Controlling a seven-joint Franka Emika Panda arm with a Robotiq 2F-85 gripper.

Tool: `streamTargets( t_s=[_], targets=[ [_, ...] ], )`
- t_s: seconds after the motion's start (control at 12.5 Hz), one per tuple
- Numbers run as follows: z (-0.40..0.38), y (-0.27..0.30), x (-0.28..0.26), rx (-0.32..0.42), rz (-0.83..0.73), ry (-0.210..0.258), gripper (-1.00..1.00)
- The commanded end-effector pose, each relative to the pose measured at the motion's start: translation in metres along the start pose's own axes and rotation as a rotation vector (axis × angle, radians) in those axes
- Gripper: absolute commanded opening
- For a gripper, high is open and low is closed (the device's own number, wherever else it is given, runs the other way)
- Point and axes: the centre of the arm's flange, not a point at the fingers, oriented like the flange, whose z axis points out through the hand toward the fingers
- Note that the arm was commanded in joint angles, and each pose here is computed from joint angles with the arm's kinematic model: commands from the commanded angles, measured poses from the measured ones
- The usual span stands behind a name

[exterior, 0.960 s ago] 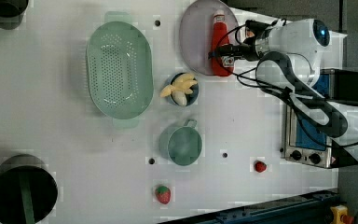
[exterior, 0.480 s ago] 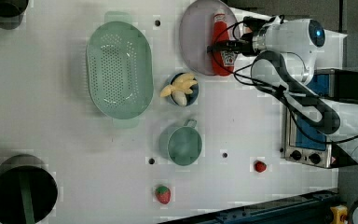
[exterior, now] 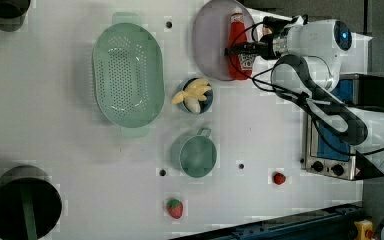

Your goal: Pick ketchup from plate and place it on table.

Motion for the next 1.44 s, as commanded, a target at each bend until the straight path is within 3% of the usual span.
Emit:
streamTargets(
  t_s=[0.08, 0.24, 0.48, 0.64, 0.8, 1.44],
  targets=[
    [-0.127, -0.001, 0.027, -0.007, 0.068, 0.115, 0.18],
    [-0.180, 0.007, 0.021, -0.018, 0.101, 0.074, 0.18],
    [-0.253, 0.021, 0.003, -0.018, 0.140, 0.052, 0.18],
    [-0.280, 0.034, -0.022, -0.036, 0.164, 0.007, 0.18],
    [-0.299, 0.045, -0.049, -0.034, 0.193, 0.002, 0.18],
    [-0.271, 0.075, -0.186, -0.052, 0.291, -0.110, 0.18]
  ],
)
